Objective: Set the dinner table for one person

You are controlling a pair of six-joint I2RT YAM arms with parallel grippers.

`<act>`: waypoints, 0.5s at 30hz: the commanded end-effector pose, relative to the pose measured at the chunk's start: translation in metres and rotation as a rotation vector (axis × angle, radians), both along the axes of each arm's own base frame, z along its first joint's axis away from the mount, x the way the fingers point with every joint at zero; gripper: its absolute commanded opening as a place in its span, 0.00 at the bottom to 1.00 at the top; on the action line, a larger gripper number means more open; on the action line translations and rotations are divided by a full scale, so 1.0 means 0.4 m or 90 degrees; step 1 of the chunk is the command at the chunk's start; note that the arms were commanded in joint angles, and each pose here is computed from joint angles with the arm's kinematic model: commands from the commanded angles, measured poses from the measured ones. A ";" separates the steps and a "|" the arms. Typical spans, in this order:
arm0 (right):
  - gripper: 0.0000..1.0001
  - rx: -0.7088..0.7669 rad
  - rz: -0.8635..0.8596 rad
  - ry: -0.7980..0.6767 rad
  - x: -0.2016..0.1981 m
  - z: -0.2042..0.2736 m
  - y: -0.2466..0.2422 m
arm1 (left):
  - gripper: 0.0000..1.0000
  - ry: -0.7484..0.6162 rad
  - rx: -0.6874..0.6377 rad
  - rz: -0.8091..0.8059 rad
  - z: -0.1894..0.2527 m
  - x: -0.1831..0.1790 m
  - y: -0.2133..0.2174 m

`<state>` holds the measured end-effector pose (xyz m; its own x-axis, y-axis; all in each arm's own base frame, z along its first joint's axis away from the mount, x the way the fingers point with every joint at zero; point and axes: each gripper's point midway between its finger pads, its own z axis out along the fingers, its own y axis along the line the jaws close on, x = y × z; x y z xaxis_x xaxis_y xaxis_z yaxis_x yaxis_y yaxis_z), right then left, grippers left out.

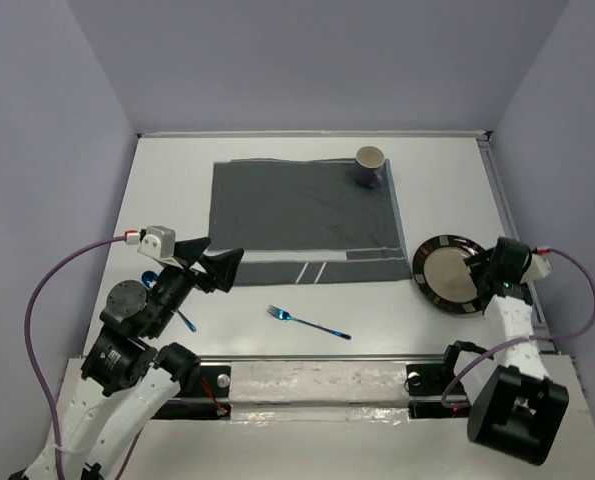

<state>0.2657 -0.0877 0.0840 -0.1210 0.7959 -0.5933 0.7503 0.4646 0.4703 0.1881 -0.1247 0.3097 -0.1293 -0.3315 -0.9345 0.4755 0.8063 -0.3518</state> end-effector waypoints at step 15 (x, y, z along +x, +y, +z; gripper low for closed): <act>0.90 0.030 -0.306 0.134 -0.208 -0.090 -0.153 | 0.99 -0.029 -0.024 -0.028 0.034 -0.043 -0.012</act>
<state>0.1803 -0.1414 0.0424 0.0966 0.8165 -0.5692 0.9556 0.0839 0.2825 0.1725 -0.1308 0.3118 -0.1349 -0.3383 -0.9313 0.5174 0.7776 -0.3574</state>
